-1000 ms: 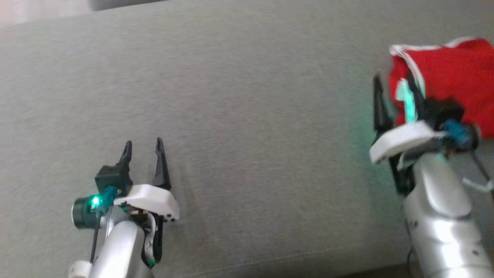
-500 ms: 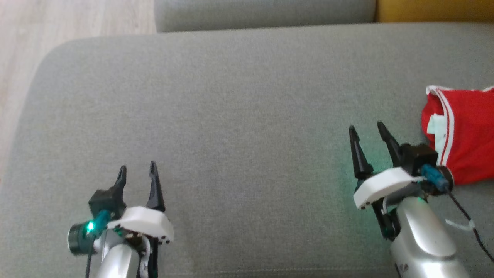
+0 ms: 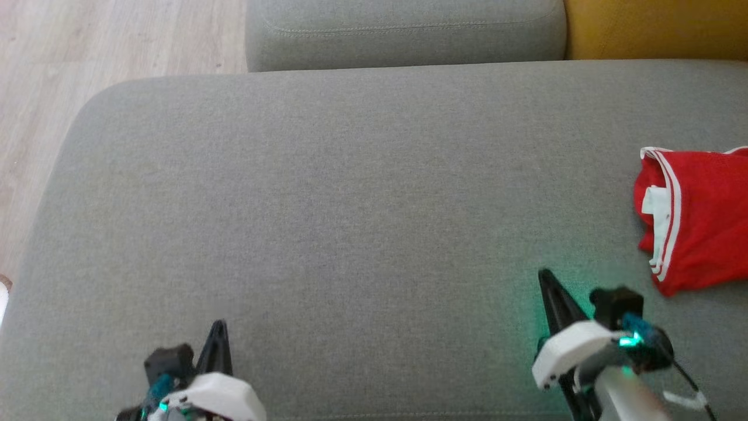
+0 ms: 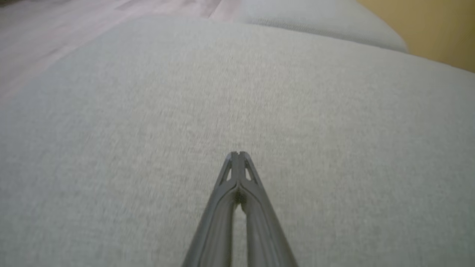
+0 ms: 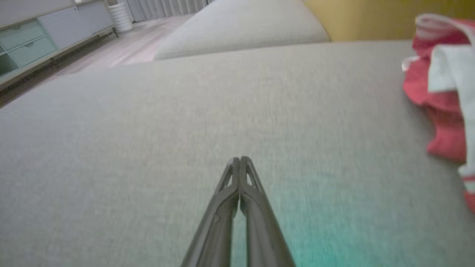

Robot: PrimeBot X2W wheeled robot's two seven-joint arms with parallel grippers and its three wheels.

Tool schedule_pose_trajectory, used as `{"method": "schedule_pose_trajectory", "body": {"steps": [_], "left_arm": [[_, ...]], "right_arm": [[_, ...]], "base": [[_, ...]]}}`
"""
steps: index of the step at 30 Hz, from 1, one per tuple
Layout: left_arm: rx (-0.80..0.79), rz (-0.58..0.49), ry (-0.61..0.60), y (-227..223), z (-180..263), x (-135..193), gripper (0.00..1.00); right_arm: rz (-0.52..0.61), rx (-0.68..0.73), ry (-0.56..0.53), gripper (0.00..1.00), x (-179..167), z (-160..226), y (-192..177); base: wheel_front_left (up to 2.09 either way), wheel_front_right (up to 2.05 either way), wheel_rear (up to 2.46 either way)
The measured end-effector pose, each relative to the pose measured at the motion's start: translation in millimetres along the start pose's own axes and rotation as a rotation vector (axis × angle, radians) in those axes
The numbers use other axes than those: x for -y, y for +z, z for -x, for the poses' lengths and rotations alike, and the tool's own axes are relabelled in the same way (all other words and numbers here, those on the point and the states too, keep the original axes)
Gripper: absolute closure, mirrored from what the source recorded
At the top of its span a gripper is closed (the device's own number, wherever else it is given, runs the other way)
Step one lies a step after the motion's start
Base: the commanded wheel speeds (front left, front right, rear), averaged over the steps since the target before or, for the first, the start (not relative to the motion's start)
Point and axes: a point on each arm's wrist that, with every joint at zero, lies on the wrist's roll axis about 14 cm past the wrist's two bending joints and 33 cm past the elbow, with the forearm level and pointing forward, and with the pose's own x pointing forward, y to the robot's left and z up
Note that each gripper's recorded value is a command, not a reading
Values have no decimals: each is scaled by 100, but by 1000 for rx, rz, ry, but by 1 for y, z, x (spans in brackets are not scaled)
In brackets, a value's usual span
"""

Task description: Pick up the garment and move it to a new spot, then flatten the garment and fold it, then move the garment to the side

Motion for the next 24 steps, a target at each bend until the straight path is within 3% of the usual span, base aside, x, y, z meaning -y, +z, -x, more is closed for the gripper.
{"method": "schedule_pose_trajectory", "body": {"steps": [24], "left_arm": [[-44, 279, 33, 2, -3, -8, 100]], "right_arm": [[-292, 63, -75, 100, 16, 1, 20]], "base": [[0, 0, 0]]}}
